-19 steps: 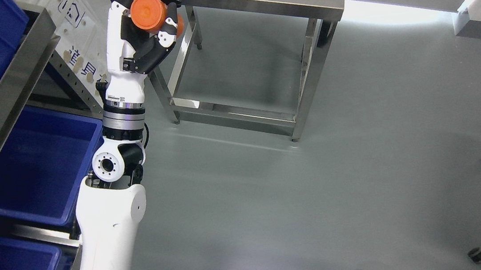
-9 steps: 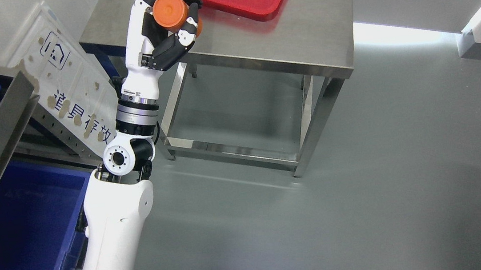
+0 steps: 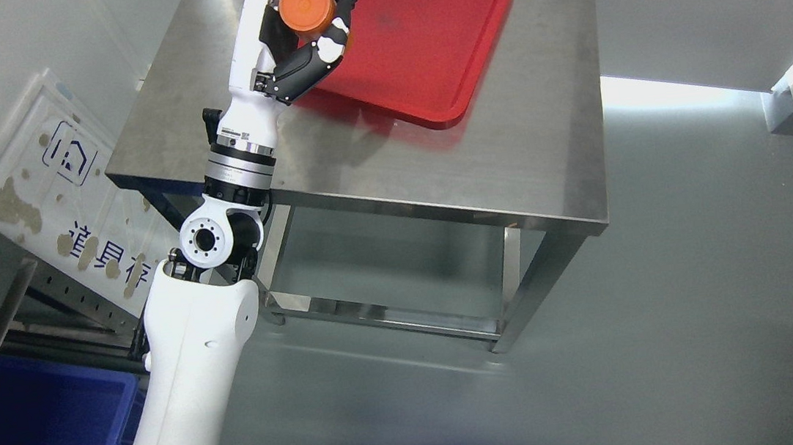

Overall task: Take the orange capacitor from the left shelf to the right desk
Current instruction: 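Lower the held capacitor into the red tray with the left hand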

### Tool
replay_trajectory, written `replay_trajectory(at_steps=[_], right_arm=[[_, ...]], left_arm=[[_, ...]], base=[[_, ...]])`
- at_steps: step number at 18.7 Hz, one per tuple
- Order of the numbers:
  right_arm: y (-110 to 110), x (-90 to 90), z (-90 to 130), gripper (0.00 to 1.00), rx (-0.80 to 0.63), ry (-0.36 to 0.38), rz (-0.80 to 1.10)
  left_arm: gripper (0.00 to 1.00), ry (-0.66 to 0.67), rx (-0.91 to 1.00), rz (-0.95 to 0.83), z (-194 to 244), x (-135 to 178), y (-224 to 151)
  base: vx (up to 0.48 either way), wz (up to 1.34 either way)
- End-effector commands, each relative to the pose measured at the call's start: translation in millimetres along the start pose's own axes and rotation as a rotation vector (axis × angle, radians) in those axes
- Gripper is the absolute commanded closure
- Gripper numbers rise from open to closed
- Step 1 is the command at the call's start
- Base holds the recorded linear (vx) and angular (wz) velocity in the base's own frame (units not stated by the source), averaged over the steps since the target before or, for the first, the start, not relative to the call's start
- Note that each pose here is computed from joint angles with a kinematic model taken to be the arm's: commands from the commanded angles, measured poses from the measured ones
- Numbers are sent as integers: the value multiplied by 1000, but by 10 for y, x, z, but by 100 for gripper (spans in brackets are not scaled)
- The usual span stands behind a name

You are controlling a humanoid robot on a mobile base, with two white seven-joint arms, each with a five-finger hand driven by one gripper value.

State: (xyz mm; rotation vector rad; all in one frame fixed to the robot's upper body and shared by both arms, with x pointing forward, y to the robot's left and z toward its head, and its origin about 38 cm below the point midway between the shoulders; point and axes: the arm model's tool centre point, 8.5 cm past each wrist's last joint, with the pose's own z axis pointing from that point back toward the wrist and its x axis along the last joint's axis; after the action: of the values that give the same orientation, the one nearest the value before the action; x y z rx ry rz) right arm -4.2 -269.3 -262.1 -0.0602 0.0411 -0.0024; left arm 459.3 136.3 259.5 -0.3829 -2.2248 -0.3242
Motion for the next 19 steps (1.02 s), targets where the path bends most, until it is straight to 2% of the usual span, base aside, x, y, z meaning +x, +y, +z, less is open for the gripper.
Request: replay_trajectory(at_steps=[1,6,13,19], right_arm=[[-110,127,3,0,-12,-35,-6],[-110,127,3,0,-12,-35,-6],[-110,127,3,0,-12,-35,-6],[-110,127,3,0,-12,-35,-6]], left_arm=[[96,124,-73,-16,41,-388,-154],[96,135,-125,-12,97,-444,-303],[96,137,-143,-21,25,-430,-300],[95,225,-137,-33,99,-672,-246]], base=[[286,-26],[221,-60],[116,-41],[15,-2]])
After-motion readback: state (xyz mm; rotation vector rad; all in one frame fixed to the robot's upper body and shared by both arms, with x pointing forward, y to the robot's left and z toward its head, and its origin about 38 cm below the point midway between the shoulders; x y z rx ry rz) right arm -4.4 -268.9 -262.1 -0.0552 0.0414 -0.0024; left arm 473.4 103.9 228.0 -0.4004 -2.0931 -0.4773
